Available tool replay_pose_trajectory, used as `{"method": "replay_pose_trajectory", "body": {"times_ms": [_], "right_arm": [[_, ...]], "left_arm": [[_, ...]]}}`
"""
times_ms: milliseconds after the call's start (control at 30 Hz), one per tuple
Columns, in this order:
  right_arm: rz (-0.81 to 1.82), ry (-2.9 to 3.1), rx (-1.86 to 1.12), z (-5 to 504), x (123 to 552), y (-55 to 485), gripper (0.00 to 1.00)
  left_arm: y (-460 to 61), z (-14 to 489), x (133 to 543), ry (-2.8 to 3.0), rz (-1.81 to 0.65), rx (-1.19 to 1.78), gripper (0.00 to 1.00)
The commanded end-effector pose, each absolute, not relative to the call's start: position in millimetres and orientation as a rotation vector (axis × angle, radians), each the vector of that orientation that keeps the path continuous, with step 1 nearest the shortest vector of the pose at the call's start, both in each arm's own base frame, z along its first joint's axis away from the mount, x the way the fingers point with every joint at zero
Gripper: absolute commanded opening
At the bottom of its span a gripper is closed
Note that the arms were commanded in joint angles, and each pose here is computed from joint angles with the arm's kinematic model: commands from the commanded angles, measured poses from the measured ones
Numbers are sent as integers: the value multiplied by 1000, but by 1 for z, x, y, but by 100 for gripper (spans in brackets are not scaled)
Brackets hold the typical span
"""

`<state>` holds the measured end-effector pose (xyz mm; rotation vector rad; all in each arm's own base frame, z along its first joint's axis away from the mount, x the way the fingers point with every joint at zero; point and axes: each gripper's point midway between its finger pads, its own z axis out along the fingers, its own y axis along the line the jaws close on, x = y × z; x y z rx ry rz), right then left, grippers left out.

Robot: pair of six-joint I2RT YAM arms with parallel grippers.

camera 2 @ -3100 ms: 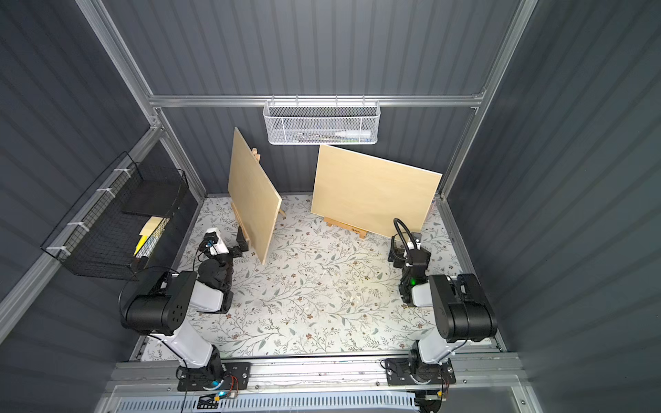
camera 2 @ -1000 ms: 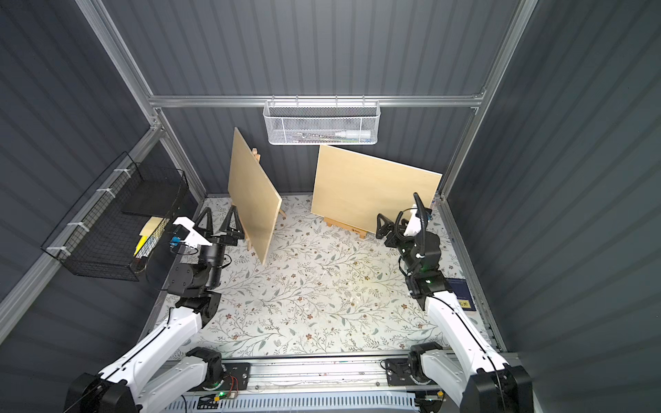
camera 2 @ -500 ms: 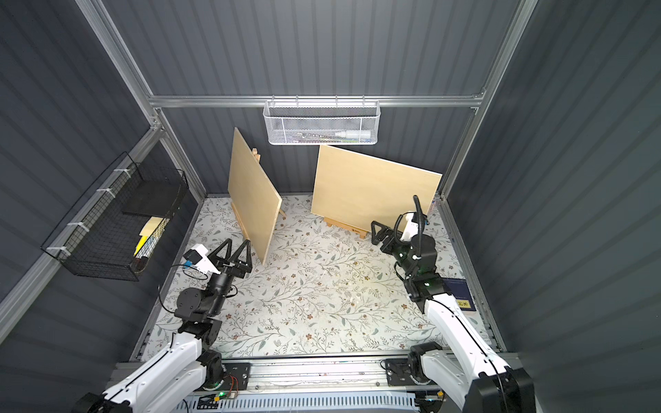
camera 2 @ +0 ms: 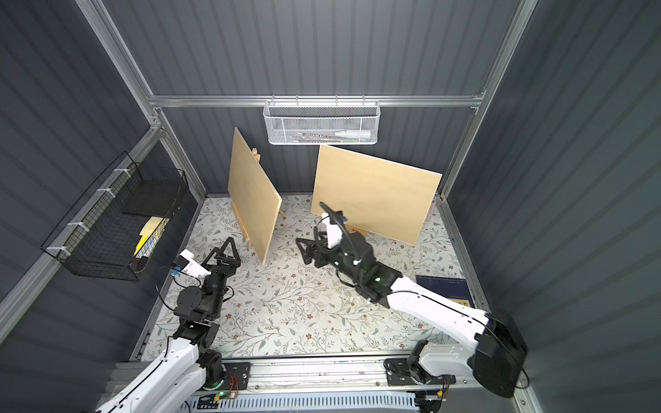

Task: Disassemble the easel
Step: Pick up the drawing board from the easel.

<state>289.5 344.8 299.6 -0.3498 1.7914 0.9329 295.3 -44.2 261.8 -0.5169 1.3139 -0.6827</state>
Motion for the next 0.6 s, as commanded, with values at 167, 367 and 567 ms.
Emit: {"method": "replay_pose_trajectory", "body": {"times_ms": [167, 367, 567], "right_arm": [[917, 1692, -313, 296, 330, 422, 76], [873, 1566, -275, 293, 350, 450, 65], [842, 1461, -230, 298, 365, 458, 59]], "left_arm": [[-49, 257, 311, 1378, -676, -546, 99], [-50, 255, 309, 1374, -696, -549, 99], [-49, 253, 309, 1374, -694, -553, 100]]}}
